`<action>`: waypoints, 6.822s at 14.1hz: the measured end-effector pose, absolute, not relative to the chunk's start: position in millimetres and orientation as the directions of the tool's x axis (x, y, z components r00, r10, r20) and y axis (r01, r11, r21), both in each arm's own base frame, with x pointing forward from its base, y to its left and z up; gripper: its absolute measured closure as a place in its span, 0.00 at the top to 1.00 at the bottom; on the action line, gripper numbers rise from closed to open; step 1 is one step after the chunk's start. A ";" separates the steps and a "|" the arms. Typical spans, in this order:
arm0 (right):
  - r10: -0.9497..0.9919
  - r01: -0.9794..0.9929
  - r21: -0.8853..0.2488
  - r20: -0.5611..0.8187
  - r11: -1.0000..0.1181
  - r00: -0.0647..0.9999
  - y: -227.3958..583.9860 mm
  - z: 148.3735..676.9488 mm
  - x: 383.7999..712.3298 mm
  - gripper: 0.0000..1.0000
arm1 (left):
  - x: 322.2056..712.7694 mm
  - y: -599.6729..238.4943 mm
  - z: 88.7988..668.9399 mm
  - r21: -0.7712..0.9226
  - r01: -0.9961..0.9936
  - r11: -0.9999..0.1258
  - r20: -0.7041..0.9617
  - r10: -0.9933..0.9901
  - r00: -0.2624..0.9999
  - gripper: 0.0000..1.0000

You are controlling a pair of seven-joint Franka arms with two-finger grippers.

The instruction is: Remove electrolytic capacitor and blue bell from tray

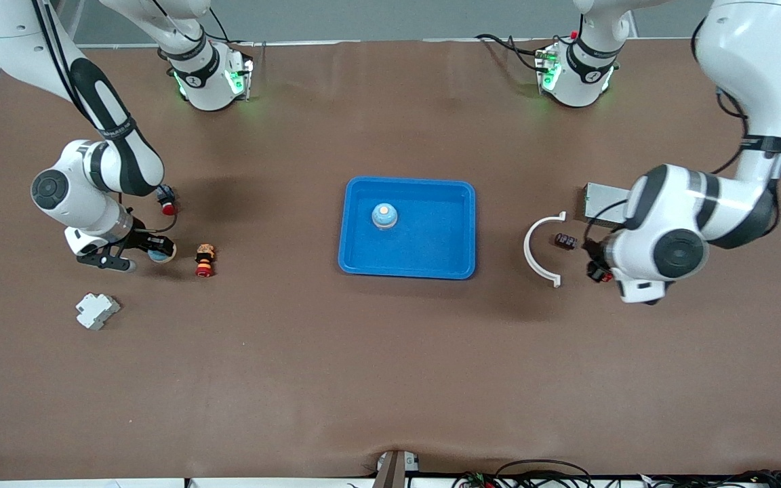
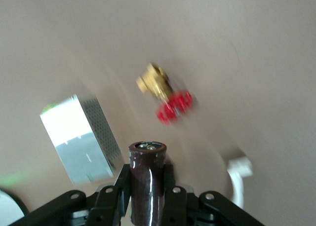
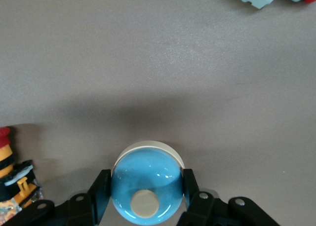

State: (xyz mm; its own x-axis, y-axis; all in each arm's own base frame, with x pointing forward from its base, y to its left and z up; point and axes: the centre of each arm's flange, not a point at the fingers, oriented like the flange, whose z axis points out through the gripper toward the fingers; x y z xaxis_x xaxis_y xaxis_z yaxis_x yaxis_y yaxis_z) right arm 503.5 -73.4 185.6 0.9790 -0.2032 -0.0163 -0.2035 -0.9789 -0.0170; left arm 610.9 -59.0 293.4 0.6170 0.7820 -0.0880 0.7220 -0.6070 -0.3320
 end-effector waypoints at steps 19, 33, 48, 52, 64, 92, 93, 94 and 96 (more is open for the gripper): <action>-0.266 -0.270 -0.010 -0.125 -0.963 0.956 -1.3 364.7 598.3 1.00 | 614.4 44.8 199.9 -0.236 0.631 -0.739 0.022 0.645 0.764 0.30; -0.614 -0.614 0.030 -0.087 -0.789 0.784 343.0 374.7 518.3 1.00 | 613.6 48.5 183.8 -0.215 0.637 -0.740 0.009 0.650 0.759 0.35; -0.727 -0.730 -0.026 -0.075 -0.683 0.683 478.6 255.4 441.1 1.00 | 637.8 4.5 264.5 -0.165 0.619 -0.768 0.085 0.614 0.785 1.00; -0.723 -0.725 -0.008 -0.075 -0.688 0.687 481.1 242.3 436.2 1.00 | 647.8 -39.8 318.9 -0.148 0.592 -0.792 0.090 0.585 0.806 1.00; -0.735 -0.737 0.003 -0.067 -0.676 0.674 493.3 185.1 419.4 1.00 | 645.3 -74.9 504.1 -0.117 0.471 -0.875 0.108 0.460 0.881 1.00; -0.586 -0.572 0.163 -0.053 -0.804 0.809 436.9 328.1 501.6 0.66 | 597.4 -68.7 609.7 -0.142 0.100 -0.985 0.079 0.089 0.993 1.00; -0.550 -0.532 0.178 -0.073 -0.828 0.832 409.4 343.8 516.3 0.66 | 595.8 -71.4 615.1 -0.146 0.094 -0.985 0.087 0.082 0.993 1.00; -0.515 -0.494 0.185 -0.095 -0.850 0.852 380.0 354.2 532.5 0.66 | 592.4 -73.8 618.8 -0.157 0.091 -0.983 0.082 0.079 0.994 1.00; -0.445 -0.422 0.170 -0.130 -0.890 0.886 319.0 361.8 566.9 0.66 | 581.8 -72.2 623.7 -0.139 0.076 -0.987 0.034 0.072 0.997 1.00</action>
State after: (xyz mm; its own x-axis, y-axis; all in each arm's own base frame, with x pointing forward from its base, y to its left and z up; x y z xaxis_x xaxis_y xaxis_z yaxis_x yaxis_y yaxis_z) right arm 566.9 319.0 361.8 0.8861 -0.4450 -0.1297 -0.4224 -0.8904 0.1697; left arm 581.8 -72.2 623.7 0.9968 0.0719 0.0338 0.0759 -0.9874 -0.1386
